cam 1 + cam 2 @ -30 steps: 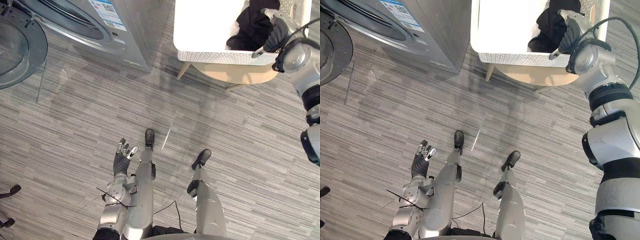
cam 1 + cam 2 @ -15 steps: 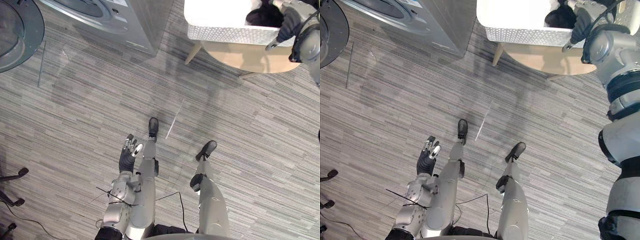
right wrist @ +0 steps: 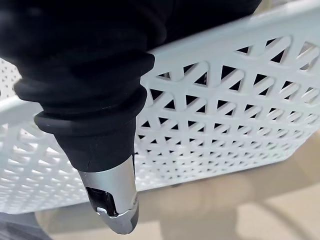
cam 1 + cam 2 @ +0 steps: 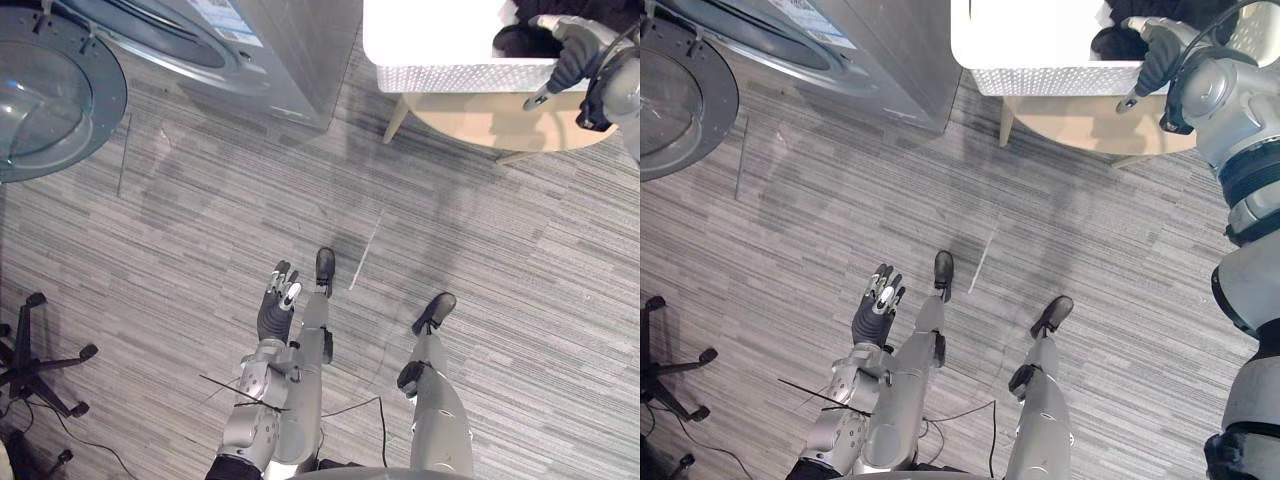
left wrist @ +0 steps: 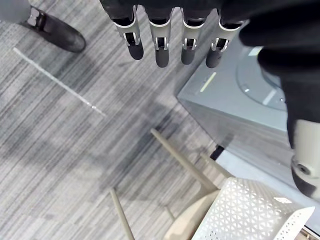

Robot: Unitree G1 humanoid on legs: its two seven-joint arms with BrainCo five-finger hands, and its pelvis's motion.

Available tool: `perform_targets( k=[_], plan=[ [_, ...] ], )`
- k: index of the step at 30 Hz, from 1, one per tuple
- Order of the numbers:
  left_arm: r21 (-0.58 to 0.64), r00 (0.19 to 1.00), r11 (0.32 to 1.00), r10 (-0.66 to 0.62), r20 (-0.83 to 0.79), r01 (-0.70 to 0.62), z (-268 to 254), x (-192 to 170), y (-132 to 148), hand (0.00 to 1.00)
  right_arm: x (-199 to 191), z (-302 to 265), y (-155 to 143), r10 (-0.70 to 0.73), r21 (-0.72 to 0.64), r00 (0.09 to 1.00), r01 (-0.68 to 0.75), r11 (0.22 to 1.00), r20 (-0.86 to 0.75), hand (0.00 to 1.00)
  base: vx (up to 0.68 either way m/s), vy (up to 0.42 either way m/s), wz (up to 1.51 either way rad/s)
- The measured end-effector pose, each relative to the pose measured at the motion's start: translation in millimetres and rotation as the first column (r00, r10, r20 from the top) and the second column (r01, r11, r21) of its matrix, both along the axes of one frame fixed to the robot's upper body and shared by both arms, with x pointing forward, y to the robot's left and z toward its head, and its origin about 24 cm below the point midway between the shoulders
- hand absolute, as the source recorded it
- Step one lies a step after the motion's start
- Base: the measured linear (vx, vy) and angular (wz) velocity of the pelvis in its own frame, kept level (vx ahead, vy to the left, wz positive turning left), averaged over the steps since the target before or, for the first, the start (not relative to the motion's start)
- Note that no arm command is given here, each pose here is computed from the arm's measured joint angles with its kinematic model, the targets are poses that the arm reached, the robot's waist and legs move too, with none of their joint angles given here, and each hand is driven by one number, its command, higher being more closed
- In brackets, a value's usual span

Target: Pick up the laundry basket with both hands and put the clothes into the washing machine.

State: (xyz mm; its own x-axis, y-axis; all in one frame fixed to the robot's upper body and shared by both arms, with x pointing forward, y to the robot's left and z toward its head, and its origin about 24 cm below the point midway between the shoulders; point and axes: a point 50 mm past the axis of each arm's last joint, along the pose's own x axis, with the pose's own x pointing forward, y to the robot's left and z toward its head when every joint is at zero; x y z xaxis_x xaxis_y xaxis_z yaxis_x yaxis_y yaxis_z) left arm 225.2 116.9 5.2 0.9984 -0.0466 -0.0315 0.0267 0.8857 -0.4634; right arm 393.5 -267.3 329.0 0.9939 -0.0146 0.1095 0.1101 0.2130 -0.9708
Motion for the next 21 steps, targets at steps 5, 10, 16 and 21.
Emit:
perform_targets(
  k=[5,10,16,21],
  plan=[
    [0.000,1.000,1.000,-0.012,-0.025,0.012,-4.8,-1.1,-3.0,0.00,5.7,-22.4,11.5,0.065,0.079,0.992,-0.056,0.995,-0.109,0.00,0.01,0.056,-0.05],
    [0.015,0.998,1.000,-0.015,-0.056,0.016,-11.9,-1.2,-3.1,0.00,6.7,-43.7,15.5,0.113,0.136,0.972,-0.086,0.987,-0.204,0.00,-0.02,0.059,-0.04],
    [0.050,0.994,0.998,-0.022,-0.108,0.028,-22.9,-2.3,1.8,0.00,6.6,-55.9,16.0,0.120,0.127,0.948,-0.086,0.988,-0.295,0.00,-0.03,0.056,-0.06],
    [0.076,0.993,0.997,-0.026,-0.118,0.035,-25.4,1.2,5.3,0.00,6.5,-51.2,10.8,0.110,0.149,0.968,-0.077,0.986,-0.224,0.00,-0.03,0.045,0.00]
  ],
)
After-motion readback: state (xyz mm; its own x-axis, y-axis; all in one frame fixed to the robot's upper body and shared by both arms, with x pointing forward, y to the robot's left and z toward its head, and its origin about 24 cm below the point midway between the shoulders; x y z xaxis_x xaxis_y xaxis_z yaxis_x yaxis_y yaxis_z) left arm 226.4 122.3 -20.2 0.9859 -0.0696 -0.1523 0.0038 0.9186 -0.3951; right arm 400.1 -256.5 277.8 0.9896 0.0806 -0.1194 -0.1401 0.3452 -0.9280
